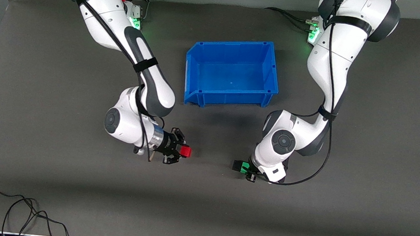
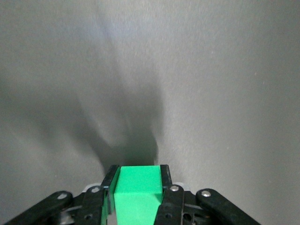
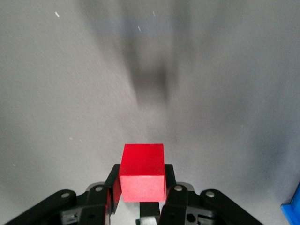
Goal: Attach green and red cubes to black cube
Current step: 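Lower both cubes beside the black cube, pressing them against it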
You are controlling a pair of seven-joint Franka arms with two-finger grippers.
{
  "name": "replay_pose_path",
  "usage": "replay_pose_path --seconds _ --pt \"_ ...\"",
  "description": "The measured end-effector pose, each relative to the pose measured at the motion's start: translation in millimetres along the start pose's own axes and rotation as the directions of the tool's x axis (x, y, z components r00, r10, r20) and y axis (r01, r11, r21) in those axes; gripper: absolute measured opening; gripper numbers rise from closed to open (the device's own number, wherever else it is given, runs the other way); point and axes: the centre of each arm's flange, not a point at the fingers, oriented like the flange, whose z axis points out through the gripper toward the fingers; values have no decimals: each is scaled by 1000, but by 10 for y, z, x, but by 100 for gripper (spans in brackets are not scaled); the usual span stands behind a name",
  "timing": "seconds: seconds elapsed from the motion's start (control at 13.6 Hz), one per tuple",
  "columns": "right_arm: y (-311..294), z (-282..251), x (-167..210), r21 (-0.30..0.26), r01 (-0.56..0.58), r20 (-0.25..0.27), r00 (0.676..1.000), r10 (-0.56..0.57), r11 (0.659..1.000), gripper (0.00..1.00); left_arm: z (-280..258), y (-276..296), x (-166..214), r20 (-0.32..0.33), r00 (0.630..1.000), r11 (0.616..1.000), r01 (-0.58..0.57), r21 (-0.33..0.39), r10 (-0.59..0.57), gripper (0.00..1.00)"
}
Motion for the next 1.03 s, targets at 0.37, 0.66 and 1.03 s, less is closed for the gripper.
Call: replay_pose_path --seconds 0.37,0.66,1.03 --pt "51 264 -357 17 -11 15 1000 11 1000 40 7 -65 -293 8 1000 1000 -10 1 10 40" --pt "62 616 -457 54 -13 15 1000 12 998 40 -56 -38 -386 54 998 1000 30 1 -30 40" --pt "189 829 -550 60 1 10 1000 -1 998 40 -61 -34 -389 63 991 993 114 7 -115 40"
